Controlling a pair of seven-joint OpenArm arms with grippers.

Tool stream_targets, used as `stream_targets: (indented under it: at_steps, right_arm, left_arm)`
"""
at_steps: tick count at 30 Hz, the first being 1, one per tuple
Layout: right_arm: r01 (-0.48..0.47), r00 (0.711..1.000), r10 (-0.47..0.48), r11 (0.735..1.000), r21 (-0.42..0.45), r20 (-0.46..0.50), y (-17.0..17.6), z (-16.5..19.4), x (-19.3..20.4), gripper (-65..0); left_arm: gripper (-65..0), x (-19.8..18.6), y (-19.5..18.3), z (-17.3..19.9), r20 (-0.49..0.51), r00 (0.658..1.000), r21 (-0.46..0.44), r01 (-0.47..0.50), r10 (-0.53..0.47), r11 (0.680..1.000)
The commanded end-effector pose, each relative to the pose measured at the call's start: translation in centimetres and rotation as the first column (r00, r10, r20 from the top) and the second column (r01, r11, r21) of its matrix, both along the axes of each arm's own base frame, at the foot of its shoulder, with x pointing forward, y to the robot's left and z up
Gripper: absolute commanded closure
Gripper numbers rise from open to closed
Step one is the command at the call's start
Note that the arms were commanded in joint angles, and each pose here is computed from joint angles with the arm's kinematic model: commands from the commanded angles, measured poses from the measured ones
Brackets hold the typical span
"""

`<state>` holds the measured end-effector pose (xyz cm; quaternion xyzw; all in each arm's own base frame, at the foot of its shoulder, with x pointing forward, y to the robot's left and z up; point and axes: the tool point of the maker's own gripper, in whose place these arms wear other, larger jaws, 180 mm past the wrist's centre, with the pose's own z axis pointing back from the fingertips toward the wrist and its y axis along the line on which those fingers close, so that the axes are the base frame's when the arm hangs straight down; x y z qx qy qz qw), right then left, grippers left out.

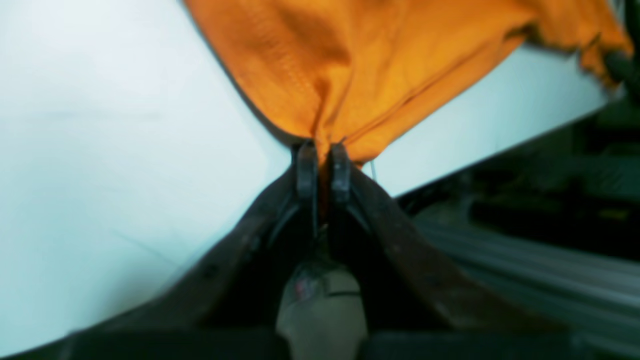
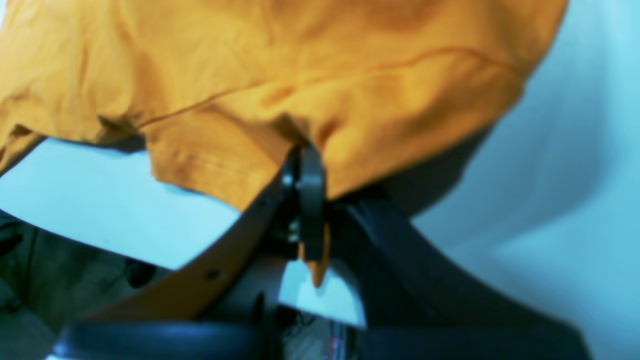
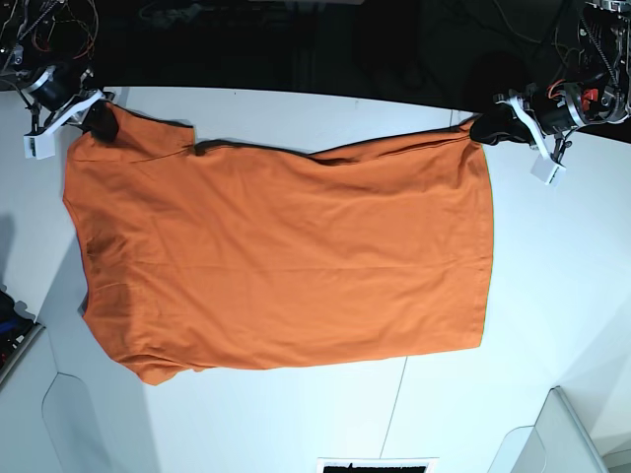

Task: Layout the t-shirt on the table in an organized manner, then fold the t-shirt properly
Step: 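Grasp the collar corners and fold them toward the hem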

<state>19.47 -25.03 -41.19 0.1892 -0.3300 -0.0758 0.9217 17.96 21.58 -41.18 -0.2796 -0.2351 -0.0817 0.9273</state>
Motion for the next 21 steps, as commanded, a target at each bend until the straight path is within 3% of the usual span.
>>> stream_targets:
  at_steps: [1,8,13,18,21]
  right_arm:
    - [0.012,0.999,-0.011,1.0,-0.007,0.052,-0.9,1.6,0.7,0.0]
    - [0.018,0.983,-0.01,0.999,-0.043,0.182,-1.6,5.8,2.3,0.0]
    - [0.023,0.956,-0.005,0.998,-0.057,0.293,-1.7,8.4,6.1,0.0]
    - [0.038,0.933,0.0,0.994,-0.098,0.361,-2.2,10.1,10.0,0.0]
    - [0.03,0.931,0.001,0.996,-0.078,0.366,-1.8,9.9,12.4,0.0]
  left_arm:
    - [0.0,0.6,0.3,1.2,0.038,0.999,0.016,0.017,-0.018,1.0]
    - [0.0,3.7,1.1,5.2,0.201,0.98,0.045,-0.008,-0.002,0.999]
    - [0.0,6.3,2.7,5.7,0.284,0.959,0.131,-0.042,0.003,0.991]
    - [0.0,8.5,5.0,4.4,0.265,0.961,0.12,-0.115,0.08,0.986]
    - [0.0,10.7,5.3,3.5,0.258,0.959,0.087,-0.146,0.119,0.985]
